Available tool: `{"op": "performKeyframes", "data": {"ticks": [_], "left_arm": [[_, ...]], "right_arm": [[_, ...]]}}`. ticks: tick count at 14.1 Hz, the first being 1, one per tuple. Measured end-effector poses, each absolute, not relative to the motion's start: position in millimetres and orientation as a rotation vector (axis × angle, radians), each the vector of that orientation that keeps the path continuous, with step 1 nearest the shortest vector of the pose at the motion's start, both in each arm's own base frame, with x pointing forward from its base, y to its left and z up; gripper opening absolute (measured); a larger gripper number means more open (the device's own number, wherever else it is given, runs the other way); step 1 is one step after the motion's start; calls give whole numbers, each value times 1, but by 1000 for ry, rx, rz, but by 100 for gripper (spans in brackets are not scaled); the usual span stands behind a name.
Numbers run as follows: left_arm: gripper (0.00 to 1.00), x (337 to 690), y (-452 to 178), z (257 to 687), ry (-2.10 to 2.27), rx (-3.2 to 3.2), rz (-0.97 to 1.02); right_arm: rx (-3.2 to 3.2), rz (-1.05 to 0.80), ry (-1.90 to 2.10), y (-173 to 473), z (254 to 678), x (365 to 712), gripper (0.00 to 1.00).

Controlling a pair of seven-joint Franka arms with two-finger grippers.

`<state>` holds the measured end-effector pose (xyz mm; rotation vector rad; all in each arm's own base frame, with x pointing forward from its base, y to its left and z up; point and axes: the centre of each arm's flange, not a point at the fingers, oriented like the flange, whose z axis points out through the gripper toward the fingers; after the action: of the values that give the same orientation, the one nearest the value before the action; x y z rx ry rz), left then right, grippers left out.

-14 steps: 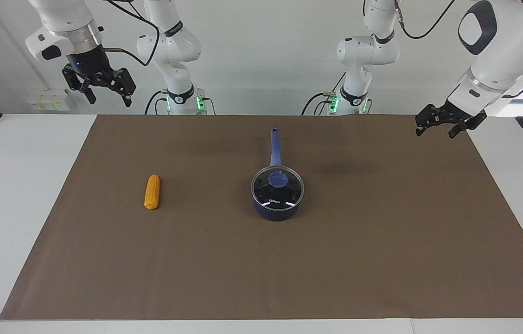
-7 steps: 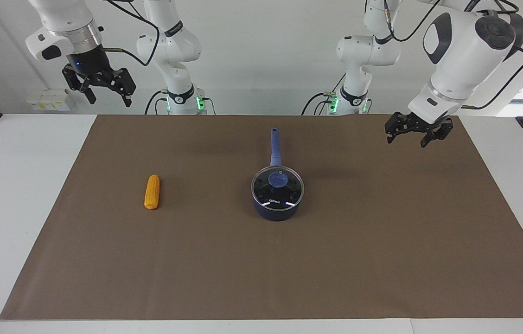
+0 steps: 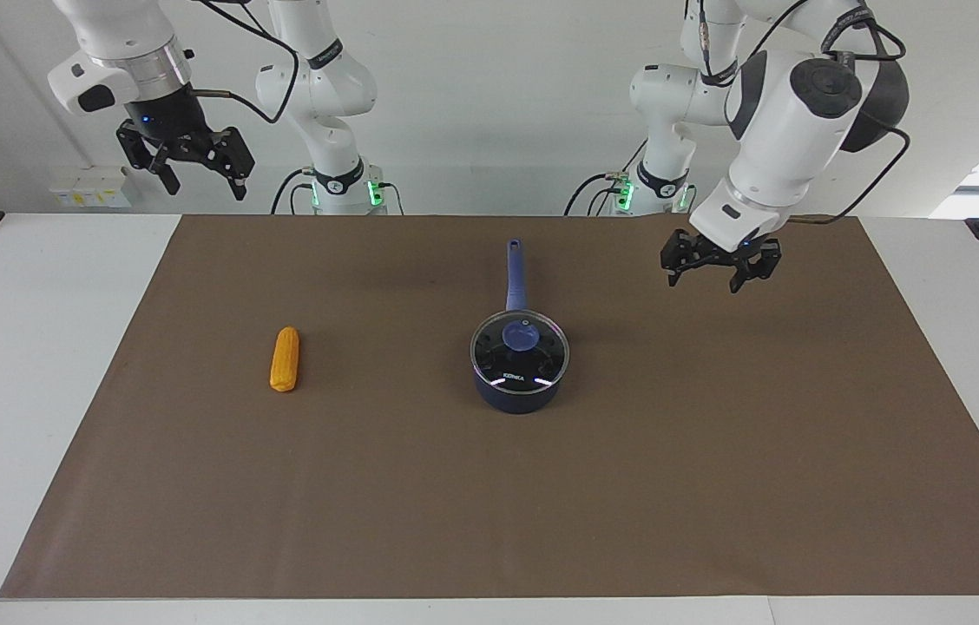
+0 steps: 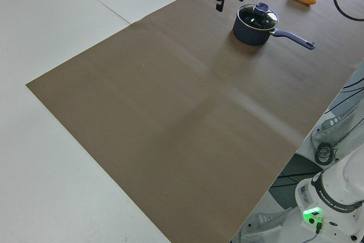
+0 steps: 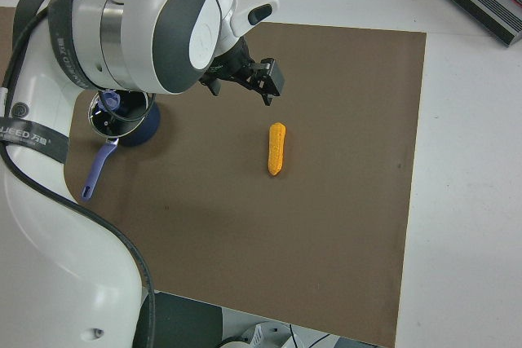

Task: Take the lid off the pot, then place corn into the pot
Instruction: 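Reach the left gripper toward the purple knob of the glass lid, then grasp the purple lid knob with the left gripper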

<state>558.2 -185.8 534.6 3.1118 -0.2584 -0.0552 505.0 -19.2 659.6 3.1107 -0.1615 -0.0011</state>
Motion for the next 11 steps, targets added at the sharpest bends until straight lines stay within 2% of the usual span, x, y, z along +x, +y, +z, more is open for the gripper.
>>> {"op": "performKeyframes", "data": {"ticks": [11], "left_arm": [[100, 549, -325, 448, -76, 3120, -14]], "right_arm": [[3111, -1, -162, -19, 660, 505, 100]]}}
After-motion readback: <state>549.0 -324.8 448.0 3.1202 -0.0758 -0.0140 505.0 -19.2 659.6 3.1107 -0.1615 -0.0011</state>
